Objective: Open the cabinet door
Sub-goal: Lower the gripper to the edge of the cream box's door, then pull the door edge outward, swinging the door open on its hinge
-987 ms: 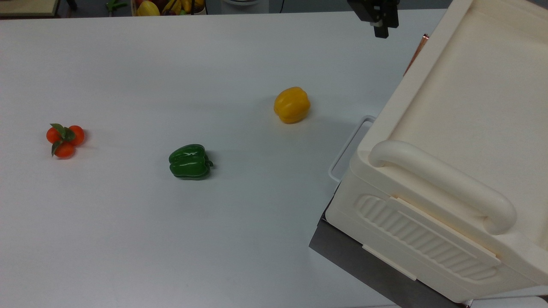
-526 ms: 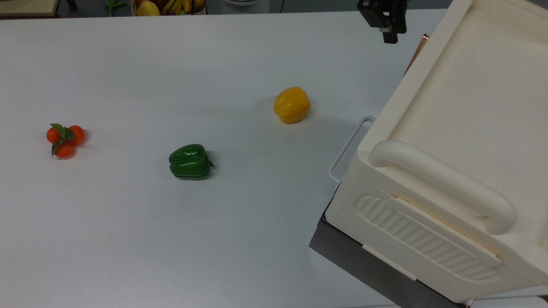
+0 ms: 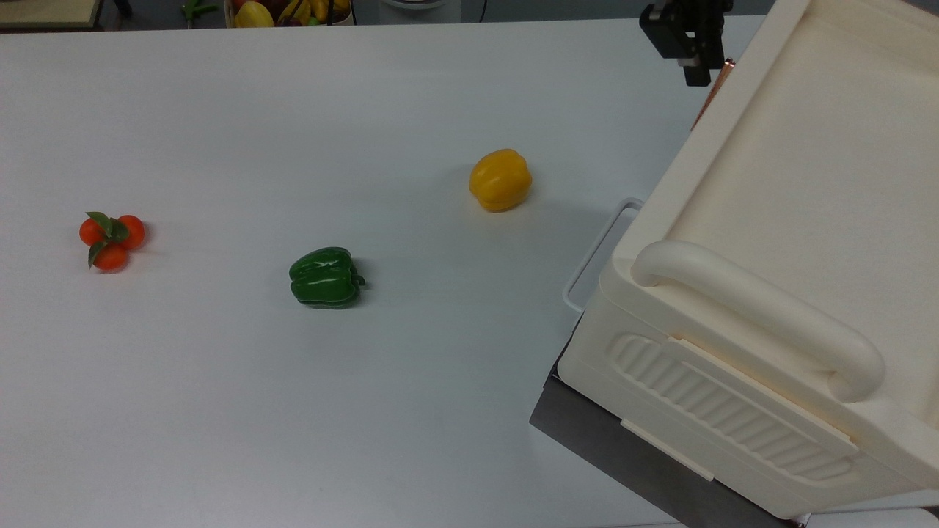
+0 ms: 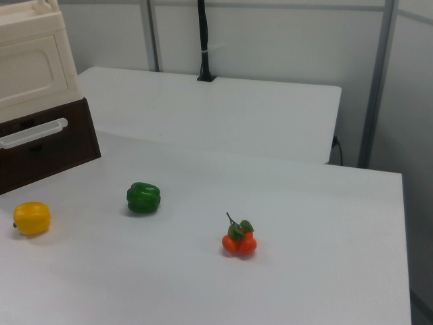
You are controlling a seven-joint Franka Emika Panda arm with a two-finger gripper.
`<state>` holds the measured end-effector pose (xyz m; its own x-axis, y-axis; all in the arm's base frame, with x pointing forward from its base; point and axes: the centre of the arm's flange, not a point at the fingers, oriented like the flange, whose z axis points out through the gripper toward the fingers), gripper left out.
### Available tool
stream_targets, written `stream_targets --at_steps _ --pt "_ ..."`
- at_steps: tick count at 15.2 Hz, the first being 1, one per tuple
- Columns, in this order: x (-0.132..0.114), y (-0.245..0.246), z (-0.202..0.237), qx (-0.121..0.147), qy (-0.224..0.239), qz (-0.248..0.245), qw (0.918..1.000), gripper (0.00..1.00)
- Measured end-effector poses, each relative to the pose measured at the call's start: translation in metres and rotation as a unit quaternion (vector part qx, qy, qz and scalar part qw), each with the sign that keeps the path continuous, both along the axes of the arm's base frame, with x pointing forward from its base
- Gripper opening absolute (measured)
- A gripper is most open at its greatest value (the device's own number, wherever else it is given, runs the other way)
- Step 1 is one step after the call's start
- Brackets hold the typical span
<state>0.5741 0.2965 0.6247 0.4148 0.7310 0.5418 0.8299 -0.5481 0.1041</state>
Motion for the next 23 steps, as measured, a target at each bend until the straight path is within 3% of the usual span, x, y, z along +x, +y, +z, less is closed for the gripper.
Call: stream_targets --at_steps 5,6,7,15,23 --pt "0.002 0.008 -0.002 0.01 -0.016 0.002 0.9998 0.28" --pt "0.001 0.009 -0.002 0.01 -0.015 0.002 0.9998 0.25" --pt "0.002 0.008 -0.004 0.011 -0.014 0.001 0.9998 0.15" --pt "0.001 0.005 -0.003 0.009 -0.01 -0.002 0.9999 0.15" --pt "-0.007 -0.035 0.005 -0.025 0.042 -0.015 0.9987 0.15"
